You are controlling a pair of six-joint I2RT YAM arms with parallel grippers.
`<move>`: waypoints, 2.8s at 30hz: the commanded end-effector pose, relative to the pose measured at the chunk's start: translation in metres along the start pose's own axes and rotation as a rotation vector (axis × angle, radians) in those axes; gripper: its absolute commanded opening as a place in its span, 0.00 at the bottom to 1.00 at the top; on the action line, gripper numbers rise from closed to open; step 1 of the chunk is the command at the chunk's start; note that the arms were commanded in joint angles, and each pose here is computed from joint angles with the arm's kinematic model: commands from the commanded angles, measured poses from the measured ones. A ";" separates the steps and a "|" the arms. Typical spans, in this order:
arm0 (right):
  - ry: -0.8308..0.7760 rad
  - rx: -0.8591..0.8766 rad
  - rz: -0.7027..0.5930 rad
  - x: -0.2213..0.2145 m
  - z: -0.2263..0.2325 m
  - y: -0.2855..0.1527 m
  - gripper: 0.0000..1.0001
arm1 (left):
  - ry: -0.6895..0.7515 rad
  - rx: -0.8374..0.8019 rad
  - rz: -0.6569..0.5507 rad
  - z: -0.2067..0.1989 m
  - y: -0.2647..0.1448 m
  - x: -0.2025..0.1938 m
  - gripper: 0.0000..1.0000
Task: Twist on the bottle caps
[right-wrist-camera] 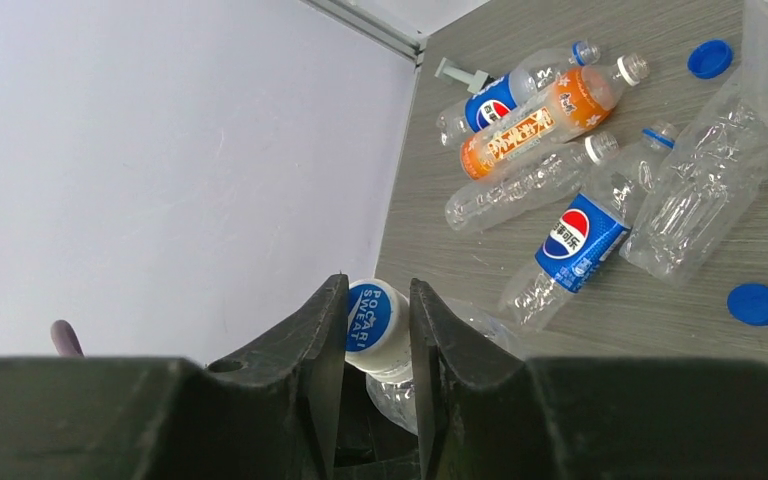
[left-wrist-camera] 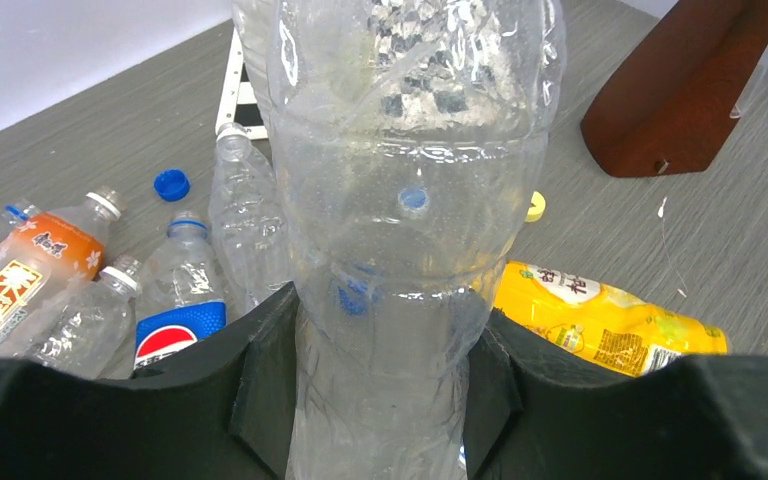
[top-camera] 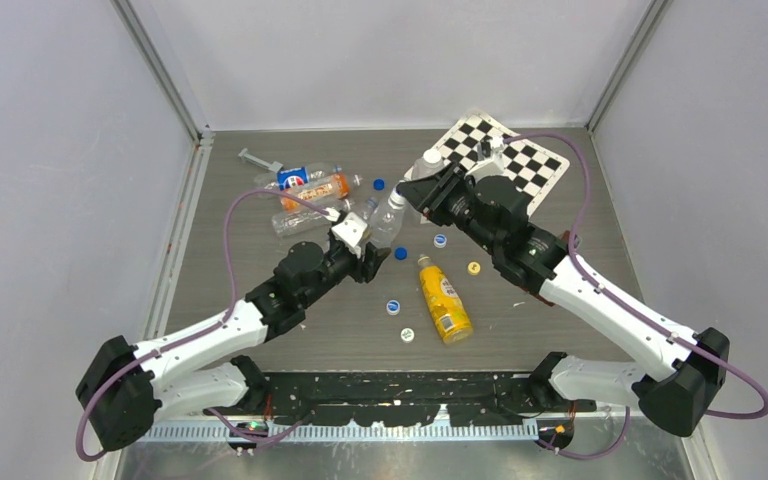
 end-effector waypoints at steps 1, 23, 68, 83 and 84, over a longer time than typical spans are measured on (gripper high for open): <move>0.015 -0.031 0.115 -0.024 -0.005 -0.005 0.19 | -0.012 0.011 -0.275 -0.001 0.003 0.055 0.00; -0.453 0.120 0.078 0.022 0.023 -0.074 1.00 | -0.145 -0.199 -0.205 -0.025 -0.009 -0.001 0.00; -0.493 0.506 0.284 0.024 0.037 -0.055 0.93 | -0.267 -0.399 -0.323 -0.045 -0.007 0.033 0.00; -0.501 0.510 0.267 0.027 0.038 -0.068 0.92 | -0.277 -0.298 -0.312 -0.036 -0.009 0.030 0.00; -0.503 0.512 0.265 0.028 0.038 -0.069 0.92 | -0.278 -0.292 -0.310 -0.035 -0.009 0.029 0.00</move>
Point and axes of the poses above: each gripper's point midway between its finger pads, its own y axis out along the fingers, its own z axis along the line the jaws close on, x = y × z, the point moved 9 cm from there along -y, back along the fingers, and after that the axes turned 2 degrees about y, right-handed, at the moved point
